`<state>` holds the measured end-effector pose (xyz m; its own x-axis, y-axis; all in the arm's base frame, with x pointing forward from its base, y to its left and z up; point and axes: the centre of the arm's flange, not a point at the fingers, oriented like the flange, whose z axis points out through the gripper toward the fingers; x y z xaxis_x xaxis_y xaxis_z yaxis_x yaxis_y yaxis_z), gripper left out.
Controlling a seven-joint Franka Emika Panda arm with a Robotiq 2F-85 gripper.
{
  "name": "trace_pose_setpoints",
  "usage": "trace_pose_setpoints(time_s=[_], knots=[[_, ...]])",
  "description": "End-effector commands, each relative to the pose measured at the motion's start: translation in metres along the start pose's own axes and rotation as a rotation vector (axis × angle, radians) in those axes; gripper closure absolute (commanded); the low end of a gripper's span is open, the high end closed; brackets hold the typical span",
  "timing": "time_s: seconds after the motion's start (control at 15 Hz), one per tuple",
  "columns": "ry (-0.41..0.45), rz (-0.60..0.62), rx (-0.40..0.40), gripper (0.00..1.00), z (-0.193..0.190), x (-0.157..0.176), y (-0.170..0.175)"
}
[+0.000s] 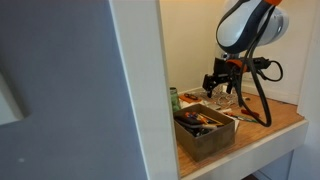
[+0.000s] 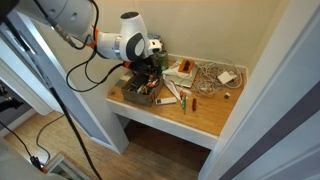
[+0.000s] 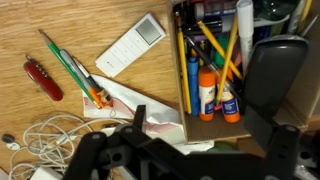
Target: Move the brown box to the right
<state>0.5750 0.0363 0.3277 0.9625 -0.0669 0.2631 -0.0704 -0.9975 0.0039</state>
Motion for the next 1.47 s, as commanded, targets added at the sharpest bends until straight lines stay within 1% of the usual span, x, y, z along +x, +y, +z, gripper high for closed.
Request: trace_pose_setpoints(time_s=[0.0, 0.13, 0.2, 0.53, 0.73, 0.87, 0.93, 1.0, 1.13, 1.2, 1.33, 1.4], knots=[[-0.004, 0.004, -0.002, 0.00, 0.004, 0.001, 0.002], [-0.005, 0.006, -0.003, 0.00, 0.006, 0.004, 0.003], [-0.008, -0.007, -0.019, 0.00, 0.009, 0.004, 0.002], [-0.048, -0.033, -0.051, 0.00, 0.049, 0.004, 0.005], [-0.086, -0.040, -0.052, 0.00, 0.068, 0.004, 0.007], [-0.092, -0.045, -0.054, 0.00, 0.078, 0.005, 0.006], [-0.096, -0.049, -0.055, 0.05, 0.083, 0.007, 0.005], [-0.104, -0.057, -0.053, 0.15, 0.088, 0.008, 0.005], [-0.120, -0.086, -0.047, 0.17, 0.096, 0.013, 0.004], [-0.124, -0.101, -0.048, 0.24, 0.100, 0.015, 0.004], [-0.127, -0.126, -0.046, 0.24, 0.107, 0.019, 0.003], [-0.127, -0.134, -0.048, 0.26, 0.111, 0.021, 0.002]])
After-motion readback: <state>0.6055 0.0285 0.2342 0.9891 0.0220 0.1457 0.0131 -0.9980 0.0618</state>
